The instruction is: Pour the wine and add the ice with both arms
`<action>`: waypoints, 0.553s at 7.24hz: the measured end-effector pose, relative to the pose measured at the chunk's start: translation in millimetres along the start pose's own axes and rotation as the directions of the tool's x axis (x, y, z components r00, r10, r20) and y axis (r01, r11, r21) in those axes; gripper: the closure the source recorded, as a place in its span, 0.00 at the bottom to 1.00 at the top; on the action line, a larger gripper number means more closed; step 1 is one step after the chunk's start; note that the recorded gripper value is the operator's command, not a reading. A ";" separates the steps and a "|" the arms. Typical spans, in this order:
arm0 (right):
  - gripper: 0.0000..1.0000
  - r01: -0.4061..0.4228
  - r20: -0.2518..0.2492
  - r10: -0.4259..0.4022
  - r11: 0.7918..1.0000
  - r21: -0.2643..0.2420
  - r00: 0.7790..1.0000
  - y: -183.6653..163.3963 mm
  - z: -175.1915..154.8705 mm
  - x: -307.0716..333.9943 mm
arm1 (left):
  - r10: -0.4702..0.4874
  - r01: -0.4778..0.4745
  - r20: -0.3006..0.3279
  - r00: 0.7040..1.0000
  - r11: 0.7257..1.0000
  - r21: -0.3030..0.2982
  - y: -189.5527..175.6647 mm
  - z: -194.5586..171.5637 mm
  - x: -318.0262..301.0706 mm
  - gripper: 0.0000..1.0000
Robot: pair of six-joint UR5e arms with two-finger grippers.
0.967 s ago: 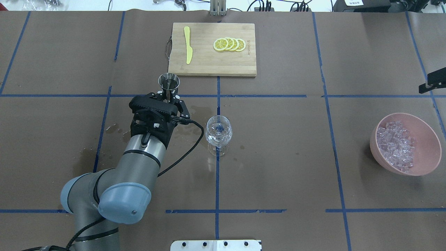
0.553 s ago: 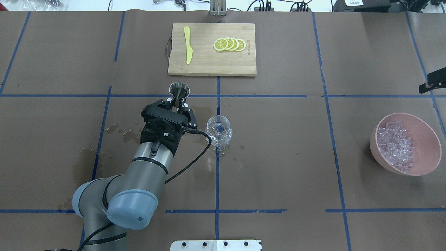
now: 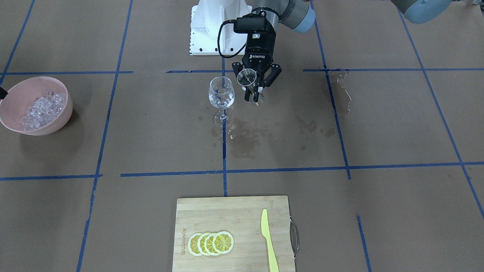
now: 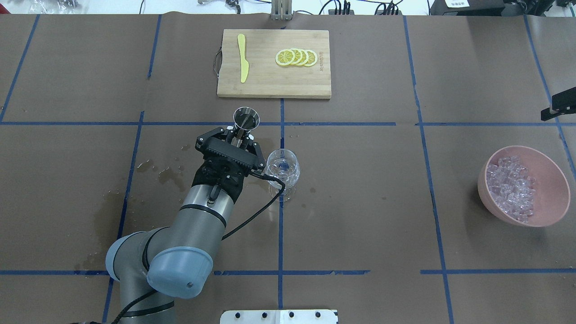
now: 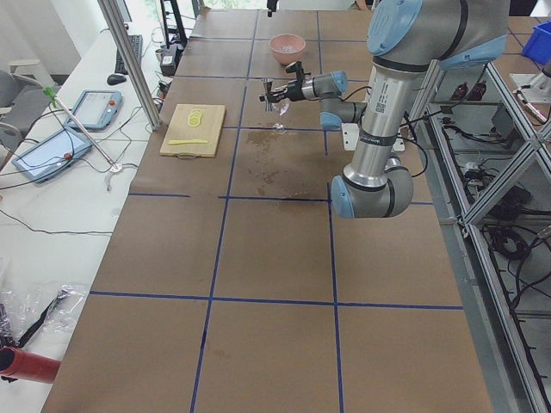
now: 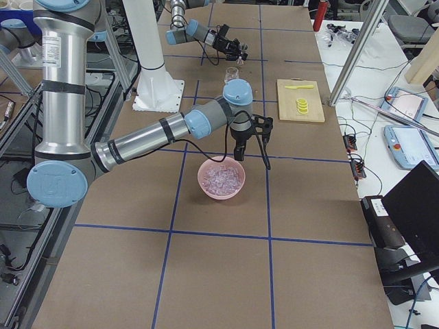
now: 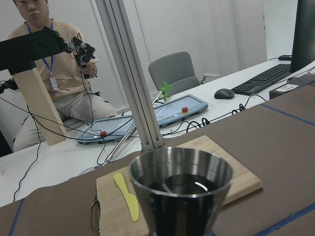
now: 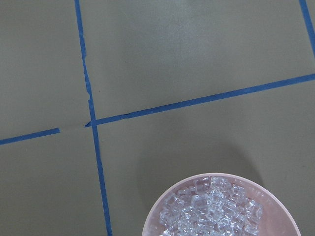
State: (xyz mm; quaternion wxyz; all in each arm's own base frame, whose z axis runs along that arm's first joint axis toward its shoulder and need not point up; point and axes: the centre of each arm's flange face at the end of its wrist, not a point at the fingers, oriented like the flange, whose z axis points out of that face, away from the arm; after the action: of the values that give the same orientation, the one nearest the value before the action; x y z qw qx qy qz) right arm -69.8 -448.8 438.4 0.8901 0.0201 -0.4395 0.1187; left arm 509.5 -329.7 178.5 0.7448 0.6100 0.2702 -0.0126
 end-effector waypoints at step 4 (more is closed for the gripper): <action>0.00 -0.006 -0.005 0.006 1.000 -0.005 1.000 1.1 2.0 3.8 | 0.188 -0.188 -0.018 0.982 0.982 0.007 1.9 -10.4 10.0 1.00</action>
State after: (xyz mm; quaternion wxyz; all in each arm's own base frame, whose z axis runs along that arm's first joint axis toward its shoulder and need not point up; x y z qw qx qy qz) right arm -69.4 -447.3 442.5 0.8909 0.0163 -0.4377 0.1204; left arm 514.6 -316.6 174.8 0.7383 0.6350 0.2185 0.0626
